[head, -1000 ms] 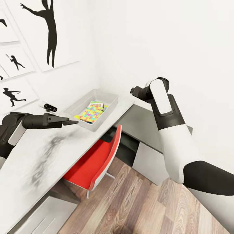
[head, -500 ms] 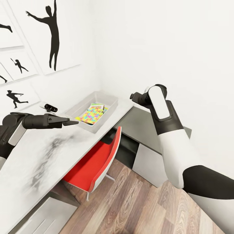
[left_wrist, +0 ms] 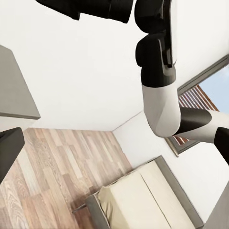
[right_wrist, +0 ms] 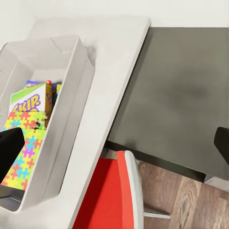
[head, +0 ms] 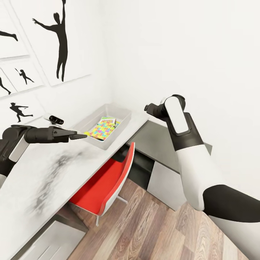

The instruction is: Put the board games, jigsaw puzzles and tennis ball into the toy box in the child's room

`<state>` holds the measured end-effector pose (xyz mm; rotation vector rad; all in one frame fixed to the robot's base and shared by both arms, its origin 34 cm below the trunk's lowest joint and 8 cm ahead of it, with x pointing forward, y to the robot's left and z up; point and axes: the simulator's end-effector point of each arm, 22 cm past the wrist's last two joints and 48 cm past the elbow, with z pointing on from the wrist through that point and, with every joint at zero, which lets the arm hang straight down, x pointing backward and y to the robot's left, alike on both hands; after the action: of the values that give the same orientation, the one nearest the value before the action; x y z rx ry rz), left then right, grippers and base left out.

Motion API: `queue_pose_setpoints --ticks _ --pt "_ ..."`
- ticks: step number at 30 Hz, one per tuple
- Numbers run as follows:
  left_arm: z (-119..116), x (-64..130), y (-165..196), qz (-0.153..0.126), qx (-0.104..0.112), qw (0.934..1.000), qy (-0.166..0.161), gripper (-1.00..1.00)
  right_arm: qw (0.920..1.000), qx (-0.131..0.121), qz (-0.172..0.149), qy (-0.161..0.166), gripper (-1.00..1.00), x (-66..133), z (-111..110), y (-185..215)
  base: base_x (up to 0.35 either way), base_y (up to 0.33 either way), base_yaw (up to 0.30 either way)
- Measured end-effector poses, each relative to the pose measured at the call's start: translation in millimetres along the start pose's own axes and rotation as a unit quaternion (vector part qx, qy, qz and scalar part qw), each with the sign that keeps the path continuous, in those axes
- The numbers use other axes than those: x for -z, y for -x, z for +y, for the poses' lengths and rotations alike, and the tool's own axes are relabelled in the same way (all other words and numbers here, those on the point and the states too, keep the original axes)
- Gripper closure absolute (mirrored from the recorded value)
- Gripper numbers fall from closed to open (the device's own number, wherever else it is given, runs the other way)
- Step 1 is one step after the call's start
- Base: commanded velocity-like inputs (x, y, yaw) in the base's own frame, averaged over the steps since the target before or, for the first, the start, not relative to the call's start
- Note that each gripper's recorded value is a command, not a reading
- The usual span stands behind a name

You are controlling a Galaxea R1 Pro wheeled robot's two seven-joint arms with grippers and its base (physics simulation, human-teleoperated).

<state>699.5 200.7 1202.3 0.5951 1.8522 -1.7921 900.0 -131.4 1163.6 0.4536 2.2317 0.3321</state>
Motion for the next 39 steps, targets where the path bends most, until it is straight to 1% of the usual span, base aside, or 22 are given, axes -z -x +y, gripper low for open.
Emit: queue_pose_setpoints --ticks 7,15,20,39 --pt "0 0.5 0 -0.001 0.001 1.0000 0.000 -1.00 1.0000 0.000 0.001 0.000 -1.00 -0.1 0 -1 0.000 0.000 0.000" --pt "1 -0.1 -1 0.000 0.002 1.0000 0.000 -1.00 0.9999 -0.001 0.003 0.015 -1.00 -1.5 6 -3 0.000 0.000 -0.002" --pt "-2 -0.5 0 0.000 0.000 1.0000 0.000 -1.00 0.9999 -0.001 0.007 0.013 -1.00 -2.0 3 -9 0.000 0.000 -0.067" --pt "-18 1.3 6 -0.001 -0.012 0.9999 0.001 -1.00 0.9998 0.001 -0.005 0.017 -1.00 14.5 8 0 -0.039 0.016 -0.086"
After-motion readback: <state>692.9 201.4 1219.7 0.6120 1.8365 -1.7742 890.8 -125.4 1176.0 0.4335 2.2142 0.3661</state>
